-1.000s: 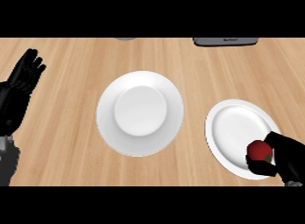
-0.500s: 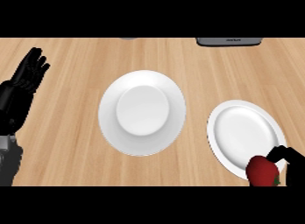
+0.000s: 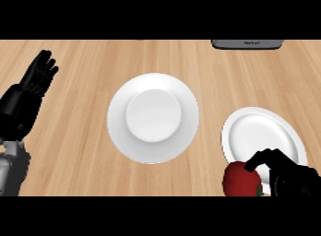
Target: Pick the tomato from the plate and place it in the plate
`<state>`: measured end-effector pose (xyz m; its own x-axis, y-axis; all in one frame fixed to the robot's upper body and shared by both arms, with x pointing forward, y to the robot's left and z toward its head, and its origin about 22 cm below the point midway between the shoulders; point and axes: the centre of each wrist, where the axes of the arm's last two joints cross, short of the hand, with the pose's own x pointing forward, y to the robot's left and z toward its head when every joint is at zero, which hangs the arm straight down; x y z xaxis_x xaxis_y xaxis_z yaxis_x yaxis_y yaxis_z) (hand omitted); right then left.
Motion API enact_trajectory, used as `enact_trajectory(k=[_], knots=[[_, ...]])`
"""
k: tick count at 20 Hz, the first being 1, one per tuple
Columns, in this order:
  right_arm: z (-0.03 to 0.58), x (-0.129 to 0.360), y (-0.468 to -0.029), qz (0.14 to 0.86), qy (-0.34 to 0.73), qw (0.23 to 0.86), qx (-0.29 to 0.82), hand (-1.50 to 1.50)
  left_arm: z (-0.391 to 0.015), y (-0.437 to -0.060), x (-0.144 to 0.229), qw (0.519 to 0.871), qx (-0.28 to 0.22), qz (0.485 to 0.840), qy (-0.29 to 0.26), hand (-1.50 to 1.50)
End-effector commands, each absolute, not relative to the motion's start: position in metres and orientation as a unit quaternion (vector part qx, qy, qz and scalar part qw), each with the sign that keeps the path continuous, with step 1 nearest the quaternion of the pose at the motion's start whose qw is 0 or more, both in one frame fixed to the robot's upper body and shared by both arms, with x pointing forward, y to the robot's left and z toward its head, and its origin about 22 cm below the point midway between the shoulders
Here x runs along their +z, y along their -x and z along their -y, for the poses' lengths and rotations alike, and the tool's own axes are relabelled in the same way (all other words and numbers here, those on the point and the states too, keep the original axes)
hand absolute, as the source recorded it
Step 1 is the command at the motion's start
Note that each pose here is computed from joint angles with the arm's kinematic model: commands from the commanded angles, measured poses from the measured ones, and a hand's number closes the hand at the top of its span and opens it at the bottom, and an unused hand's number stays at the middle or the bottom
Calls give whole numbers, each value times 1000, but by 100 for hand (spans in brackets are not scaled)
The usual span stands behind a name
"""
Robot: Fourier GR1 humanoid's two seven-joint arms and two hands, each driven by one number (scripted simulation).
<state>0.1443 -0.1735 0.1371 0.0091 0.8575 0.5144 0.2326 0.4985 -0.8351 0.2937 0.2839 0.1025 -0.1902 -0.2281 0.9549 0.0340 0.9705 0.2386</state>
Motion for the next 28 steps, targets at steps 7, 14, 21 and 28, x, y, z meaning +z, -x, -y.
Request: enact_trajectory(k=[7,14,21,28], knots=[[76,177,-201,675,368,574,283,150,-279,-293,107,629,-97,769,-66,0],[45,141,-278,661,340,614,267,150,-275,-297,106,630,-102,768,-58,0],[13,118,-330,629,383,612,290,150,-279,-312,106,634,-106,764,-54,0],[23,59,-358,601,378,651,268,150,-267,-307,113,628,-115,768,-39,0]])
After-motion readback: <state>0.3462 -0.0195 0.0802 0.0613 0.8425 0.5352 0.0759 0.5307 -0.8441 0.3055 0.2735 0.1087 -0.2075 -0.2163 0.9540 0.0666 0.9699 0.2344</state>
